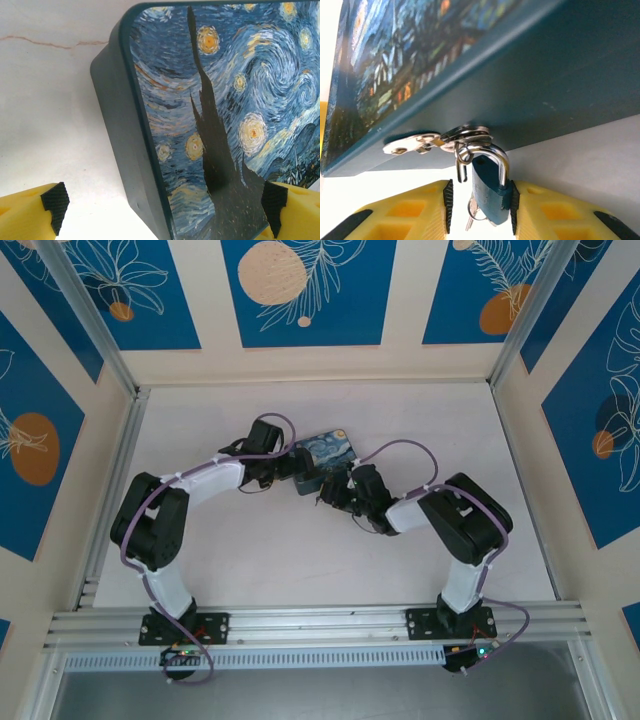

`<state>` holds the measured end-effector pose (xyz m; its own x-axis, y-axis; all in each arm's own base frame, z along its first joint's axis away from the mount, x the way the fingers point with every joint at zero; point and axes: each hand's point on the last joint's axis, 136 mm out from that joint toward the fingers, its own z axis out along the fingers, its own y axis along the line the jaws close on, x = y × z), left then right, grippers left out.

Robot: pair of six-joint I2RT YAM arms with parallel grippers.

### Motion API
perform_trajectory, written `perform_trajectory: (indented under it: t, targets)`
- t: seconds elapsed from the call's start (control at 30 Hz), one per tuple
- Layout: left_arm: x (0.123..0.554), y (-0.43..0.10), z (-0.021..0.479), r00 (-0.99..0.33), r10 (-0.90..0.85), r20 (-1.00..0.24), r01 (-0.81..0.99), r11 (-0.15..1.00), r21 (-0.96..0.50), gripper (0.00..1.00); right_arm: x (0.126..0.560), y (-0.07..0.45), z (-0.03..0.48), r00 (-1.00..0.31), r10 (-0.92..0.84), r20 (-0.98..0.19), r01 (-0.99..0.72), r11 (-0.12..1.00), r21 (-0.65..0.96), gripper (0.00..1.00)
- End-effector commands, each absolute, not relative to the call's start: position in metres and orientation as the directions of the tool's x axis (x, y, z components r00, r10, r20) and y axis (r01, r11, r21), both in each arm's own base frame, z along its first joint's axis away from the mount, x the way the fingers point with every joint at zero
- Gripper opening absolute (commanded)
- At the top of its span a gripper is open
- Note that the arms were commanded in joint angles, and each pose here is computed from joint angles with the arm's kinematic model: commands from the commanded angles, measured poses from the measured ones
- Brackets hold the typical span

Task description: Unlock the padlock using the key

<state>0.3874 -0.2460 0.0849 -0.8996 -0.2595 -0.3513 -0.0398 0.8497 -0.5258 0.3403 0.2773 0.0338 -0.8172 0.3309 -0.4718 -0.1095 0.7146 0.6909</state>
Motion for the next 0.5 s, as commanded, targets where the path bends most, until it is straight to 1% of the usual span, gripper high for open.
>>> perform_trajectory:
  t: [0.0,0.17,0.27,0.47]
  targets:
    - [0.388,-0.244,0.086,-0.9,-0.275,-0.337,-0.051,0.836,-0.547,1.0,0.33,0.279,0.012,-0.839,0.306,-0.449,-0.083,0.745,0.661,0.33]
    - [0.388,-0.245,0.085,-0.901,-0.274,-0.336,-0.049,0.835,-0.549,1.0,0.328,0.276,0.005,-0.839,0.305,-0.451,-0.068,0.763,0.643,0.3]
    - [0.389,-0.245,0.085,-0.901,-0.274,-0.336,-0.049,0.834,-0.55,1.0,0.327,0.273,0.003,-0.837,0.312,-0.45,-0.055,0.77,0.636,0.23]
    - [0.389,-0.246,0.087,-0.9,-0.275,-0.337,-0.045,0.83,-0.556,1.0,0.327,0.267,0.002,-0.829,0.332,-0.449,-0.028,0.778,0.627,0.14]
